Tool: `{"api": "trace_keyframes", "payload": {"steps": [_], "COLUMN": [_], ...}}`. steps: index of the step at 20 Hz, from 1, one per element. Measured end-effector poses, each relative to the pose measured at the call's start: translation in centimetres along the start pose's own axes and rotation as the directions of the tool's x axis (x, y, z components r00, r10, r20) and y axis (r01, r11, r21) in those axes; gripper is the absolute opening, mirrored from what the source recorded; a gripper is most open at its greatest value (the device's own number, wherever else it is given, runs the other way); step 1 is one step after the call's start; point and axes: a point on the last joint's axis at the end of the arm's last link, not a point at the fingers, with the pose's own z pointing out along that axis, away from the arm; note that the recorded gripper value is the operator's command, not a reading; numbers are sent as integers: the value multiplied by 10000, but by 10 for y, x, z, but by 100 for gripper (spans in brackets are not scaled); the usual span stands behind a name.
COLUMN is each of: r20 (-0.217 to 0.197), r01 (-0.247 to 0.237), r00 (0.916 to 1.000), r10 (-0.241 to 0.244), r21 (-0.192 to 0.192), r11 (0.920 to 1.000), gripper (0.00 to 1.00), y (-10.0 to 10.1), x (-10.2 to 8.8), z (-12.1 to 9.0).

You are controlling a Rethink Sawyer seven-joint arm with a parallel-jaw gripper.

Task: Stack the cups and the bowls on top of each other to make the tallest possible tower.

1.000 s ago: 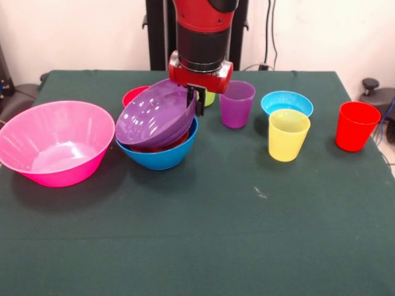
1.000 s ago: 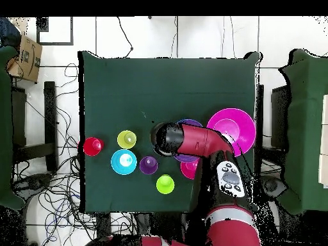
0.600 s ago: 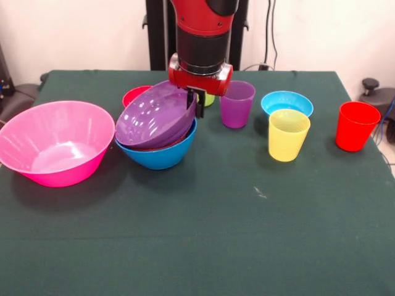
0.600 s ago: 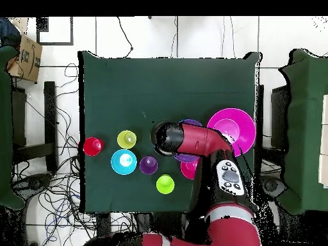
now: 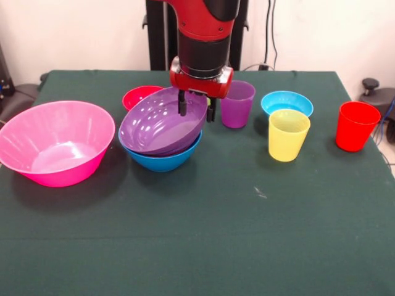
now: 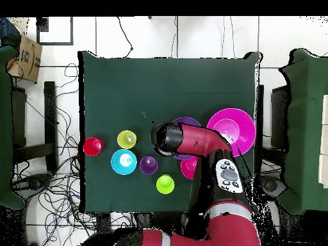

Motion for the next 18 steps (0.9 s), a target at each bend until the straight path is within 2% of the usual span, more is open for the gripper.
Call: {"api": "trace_keyframes", "payload": {"steps": [14, 18], "r20": [18, 237], "r01": [-1, -12], "r00": [10000, 9997], "r10": [1, 9], "r21": [93, 139], "r11": [10000, 9999], "gripper": [100, 100], "y": [-2, -3], "x": [1, -1], "z": [1, 2]}}
